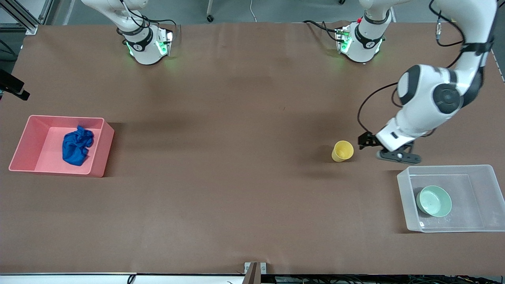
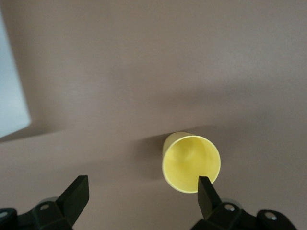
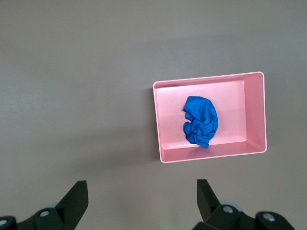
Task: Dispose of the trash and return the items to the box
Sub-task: 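Withdraw the right gripper while the left gripper reaches the yellow cup, then grasp the yellow cup with the left gripper and carry it to the box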
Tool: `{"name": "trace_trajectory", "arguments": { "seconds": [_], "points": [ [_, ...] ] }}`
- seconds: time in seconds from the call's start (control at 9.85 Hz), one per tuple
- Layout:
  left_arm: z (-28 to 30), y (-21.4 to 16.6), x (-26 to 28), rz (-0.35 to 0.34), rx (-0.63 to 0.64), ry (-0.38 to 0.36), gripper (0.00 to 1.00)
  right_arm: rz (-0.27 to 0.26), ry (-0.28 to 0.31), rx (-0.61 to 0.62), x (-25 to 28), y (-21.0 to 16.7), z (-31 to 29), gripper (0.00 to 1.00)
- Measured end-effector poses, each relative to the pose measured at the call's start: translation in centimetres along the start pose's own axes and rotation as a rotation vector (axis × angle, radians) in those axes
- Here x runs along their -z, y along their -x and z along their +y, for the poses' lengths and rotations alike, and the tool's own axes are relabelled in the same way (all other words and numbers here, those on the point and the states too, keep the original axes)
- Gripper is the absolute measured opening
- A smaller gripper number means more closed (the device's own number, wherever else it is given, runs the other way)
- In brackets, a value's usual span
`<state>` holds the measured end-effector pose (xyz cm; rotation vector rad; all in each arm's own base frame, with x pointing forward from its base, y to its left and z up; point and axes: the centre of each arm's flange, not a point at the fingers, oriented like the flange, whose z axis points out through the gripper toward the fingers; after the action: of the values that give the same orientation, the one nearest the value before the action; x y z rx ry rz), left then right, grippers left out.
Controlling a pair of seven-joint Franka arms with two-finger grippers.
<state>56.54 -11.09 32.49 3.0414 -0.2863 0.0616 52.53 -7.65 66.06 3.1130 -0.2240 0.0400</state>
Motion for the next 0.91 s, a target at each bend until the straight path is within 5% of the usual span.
{"name": "trace_trajectory", "arguments": {
  "seconds": [0.41, 0.91],
  "points": [
    [2.3, 1.6, -7.7, 0.0, -0.027, 0.065, 0.93, 0.0, 0.0, 0.0, 0.0, 0.0, 0.0, 1.0],
    [2.8, 1.3, -10.1, 0.017, -0.096, 0.053, 0.21, 0.001, 0.0, 0.0, 0.0, 0.0, 0.0, 1.0]
  ]
}}
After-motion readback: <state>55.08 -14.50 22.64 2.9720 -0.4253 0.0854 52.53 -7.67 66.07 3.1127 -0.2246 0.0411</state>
